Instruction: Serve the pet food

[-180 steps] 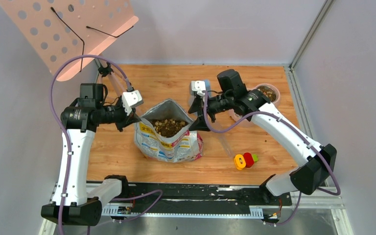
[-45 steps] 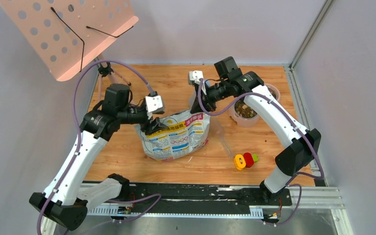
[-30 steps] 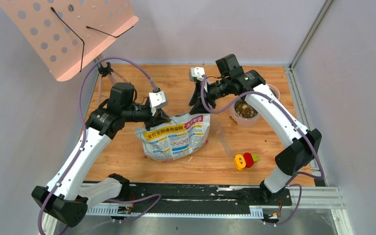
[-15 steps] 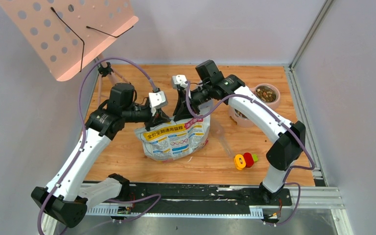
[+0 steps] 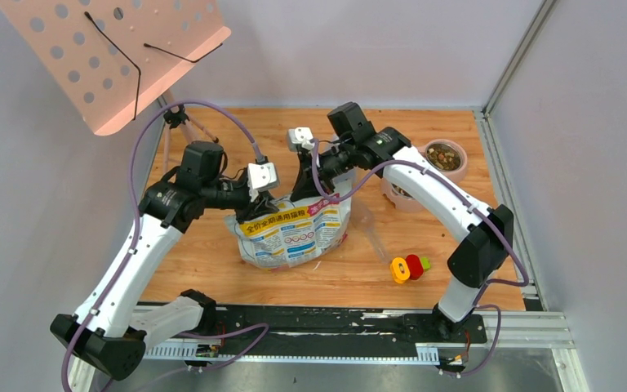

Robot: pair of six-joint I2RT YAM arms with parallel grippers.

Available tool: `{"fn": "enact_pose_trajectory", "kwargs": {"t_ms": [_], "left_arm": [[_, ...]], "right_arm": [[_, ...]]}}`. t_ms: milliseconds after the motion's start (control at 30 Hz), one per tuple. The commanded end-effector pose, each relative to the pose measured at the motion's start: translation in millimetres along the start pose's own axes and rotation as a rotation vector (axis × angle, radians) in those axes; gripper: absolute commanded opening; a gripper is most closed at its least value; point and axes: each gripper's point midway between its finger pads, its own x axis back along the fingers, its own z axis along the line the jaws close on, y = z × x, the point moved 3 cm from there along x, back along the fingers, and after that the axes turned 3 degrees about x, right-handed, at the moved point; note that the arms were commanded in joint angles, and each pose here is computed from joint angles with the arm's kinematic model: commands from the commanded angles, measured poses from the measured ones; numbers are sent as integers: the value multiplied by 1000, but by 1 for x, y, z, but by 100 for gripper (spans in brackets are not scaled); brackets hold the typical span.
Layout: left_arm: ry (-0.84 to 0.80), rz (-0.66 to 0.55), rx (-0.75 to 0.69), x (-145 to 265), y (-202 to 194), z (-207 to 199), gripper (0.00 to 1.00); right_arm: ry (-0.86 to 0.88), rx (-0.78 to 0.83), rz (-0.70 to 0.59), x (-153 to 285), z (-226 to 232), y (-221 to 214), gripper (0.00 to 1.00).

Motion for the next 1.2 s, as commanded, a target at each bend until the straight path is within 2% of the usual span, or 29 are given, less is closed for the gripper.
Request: {"fn": "enact_pose_trajectory", "kwargs": {"t_ms": [0, 33, 67, 133, 200, 233, 300, 367, 467, 533, 567, 600, 667, 733, 867, 900, 1000, 1067, 1167], "left_arm": [[-17, 37, -47, 7, -2, -4, 24], [-16, 36, -54, 7, -2, -3, 17], [-14, 35, -57, 7, -1, -3, 14], [-14, 30, -55, 7, 0, -3, 6], [-14, 26, -57, 8, 2, -3, 0], [-10, 22, -61, 9, 4, -3, 0], [-7, 19, -65, 11, 6, -3, 0], [-3, 20, -65, 11, 7, -3, 0], [5, 15, -67, 12, 9, -2, 0], [9, 6, -65, 12, 11, -1, 0], [6, -6, -68, 11, 12, -1, 11], [3, -18, -62, 11, 14, -2, 25], [-5, -51, -49, 8, 19, -3, 41], [-9, -78, -34, 3, 25, 0, 47], [-45, -111, -25, -12, 36, 5, 49], [-54, -118, -29, -18, 39, 7, 48], [-65, -124, -25, -26, 45, 9, 42], [-73, -125, -25, -30, 47, 11, 34], [-79, -117, -28, -32, 47, 12, 24]], "right_arm": [[-55, 139, -19, 17, 10, 20, 9], [-58, 141, -9, 17, 12, 15, 24], [-68, 150, -1, 19, 13, 12, 33], [-89, 152, 19, 22, 13, 7, 41], [-111, 130, 44, 25, 11, 2, 41], [-116, 116, 57, 25, 11, -1, 40], [-118, 104, 68, 27, 12, -3, 27], [-126, 97, 74, 29, 12, -5, 21], [-143, 101, 101, 32, 10, -11, 0], [-151, 103, 99, 36, 9, -11, 0], [-152, 101, 93, 37, 9, -9, 0], [-152, 99, 89, 37, 9, -7, 0], [-150, 102, 80, 37, 8, -4, 0], [-152, 106, 74, 38, 7, 0, 0], [-160, 86, 73, 37, 4, 2, 0], [-163, 82, 75, 38, 4, 2, 4], [-180, 80, 87, 42, 5, 1, 36], [-196, 87, 102, 50, 5, -2, 43], [-224, 76, 156, 64, 3, -13, 44]]}}
